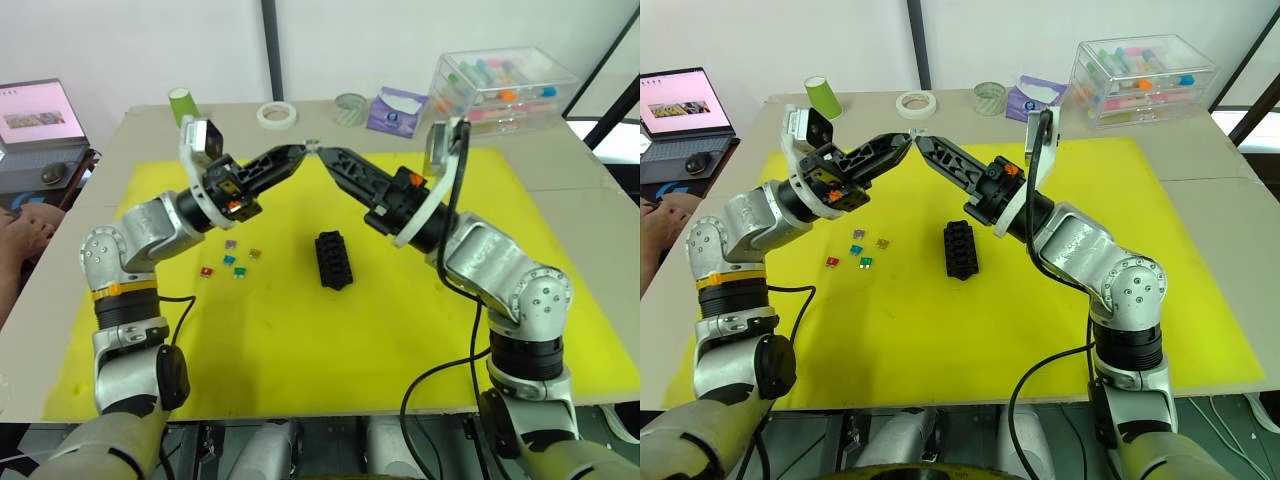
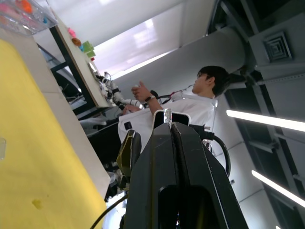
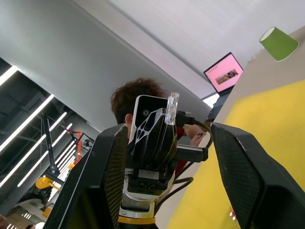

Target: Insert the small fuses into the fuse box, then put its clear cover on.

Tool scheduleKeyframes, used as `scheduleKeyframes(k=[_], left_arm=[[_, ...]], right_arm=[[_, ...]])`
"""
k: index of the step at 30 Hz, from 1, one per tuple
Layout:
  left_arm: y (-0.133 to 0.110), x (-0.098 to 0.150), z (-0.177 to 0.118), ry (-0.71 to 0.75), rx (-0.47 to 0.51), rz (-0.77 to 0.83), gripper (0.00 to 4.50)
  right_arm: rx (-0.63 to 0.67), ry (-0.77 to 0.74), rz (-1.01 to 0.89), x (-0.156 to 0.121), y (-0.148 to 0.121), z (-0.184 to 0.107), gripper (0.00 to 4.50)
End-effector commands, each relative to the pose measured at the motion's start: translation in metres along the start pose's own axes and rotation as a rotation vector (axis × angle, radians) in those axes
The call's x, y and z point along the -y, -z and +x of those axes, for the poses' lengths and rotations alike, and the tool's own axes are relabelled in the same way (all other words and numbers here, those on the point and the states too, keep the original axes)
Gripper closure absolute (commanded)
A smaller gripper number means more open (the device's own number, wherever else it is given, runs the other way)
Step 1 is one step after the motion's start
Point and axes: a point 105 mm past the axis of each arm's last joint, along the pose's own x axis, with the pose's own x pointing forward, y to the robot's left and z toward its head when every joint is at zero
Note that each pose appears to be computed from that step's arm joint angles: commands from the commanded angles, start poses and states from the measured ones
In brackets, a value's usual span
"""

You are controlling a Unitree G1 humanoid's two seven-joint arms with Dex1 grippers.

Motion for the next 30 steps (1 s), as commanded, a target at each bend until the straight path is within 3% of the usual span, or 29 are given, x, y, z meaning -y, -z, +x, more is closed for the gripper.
scheduleKeyframes(k=[1,16,19,25,26,30], left_arm=[[0.0044,0.0099,0.0009,0.021,-0.04,0.039,4.5],[0.0016,0.0106,-0.0001,0.024,-0.035,0.038,4.5],[0.0023,0.0105,-0.0007,0.025,-0.038,0.039,4.5],[0.0017,0.011,-0.0015,0.025,-0.038,0.042,4.5],[0.0018,0.0111,-0.0016,0.025,-0.039,0.043,4.5],[0.0019,0.0107,-0.002,0.022,-0.038,0.043,4.5]], right_arm=[[0.017,-0.056,-0.015,-0.0127,-0.0042,0.0042,1.66],[0.013,-0.057,-0.021,-0.0113,-0.0007,0.0049,1.66],[0.012,-0.057,-0.024,-0.0107,-0.0002,0.0052,2.16],[0.013,-0.063,-0.027,-0.0117,-0.0009,0.0068,4.26],[0.015,-0.062,-0.025,-0.0117,-0.0013,0.0071,4.44],[0.022,-0.068,-0.021,-0.0124,-0.0029,0.0073,4.44]])
